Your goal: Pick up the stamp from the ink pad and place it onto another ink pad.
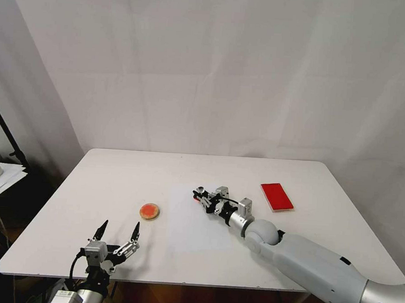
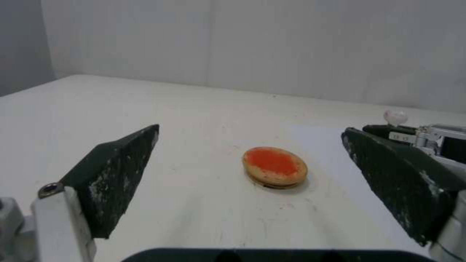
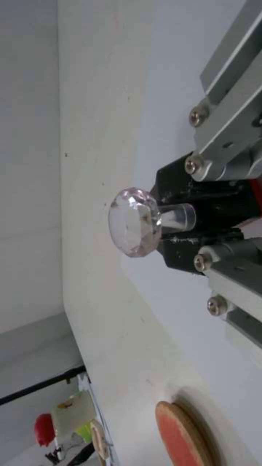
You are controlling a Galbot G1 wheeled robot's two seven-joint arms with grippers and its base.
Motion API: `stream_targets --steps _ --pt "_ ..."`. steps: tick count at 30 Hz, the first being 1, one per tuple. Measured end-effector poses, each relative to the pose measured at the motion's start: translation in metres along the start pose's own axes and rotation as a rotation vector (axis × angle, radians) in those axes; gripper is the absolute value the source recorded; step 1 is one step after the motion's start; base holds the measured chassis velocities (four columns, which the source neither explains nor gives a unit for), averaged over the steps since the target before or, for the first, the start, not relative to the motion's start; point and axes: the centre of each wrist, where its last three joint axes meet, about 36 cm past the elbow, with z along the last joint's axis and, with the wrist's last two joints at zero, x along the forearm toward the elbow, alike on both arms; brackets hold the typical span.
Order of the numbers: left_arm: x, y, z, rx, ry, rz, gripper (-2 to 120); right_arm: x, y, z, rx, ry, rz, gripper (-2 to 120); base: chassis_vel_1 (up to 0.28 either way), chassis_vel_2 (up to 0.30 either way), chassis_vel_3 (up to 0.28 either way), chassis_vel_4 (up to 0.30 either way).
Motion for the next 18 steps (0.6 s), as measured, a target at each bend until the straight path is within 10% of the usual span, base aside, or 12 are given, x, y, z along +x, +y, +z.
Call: stream_targets --steps 8,18 --pt "0.000 0.000 0.000 0.000 0.000 0.000 100 -0.027 0.039 -0.048 0.012 -0.081 -0.136 11 0.000 0.000 0.000 0.000" --pt "0.000 0.000 0.000 0.000 0.000 0.000 100 -0.075 0.092 -0.033 0.082 -0.027 -0.311 11 0.000 0.000 0.000 0.000"
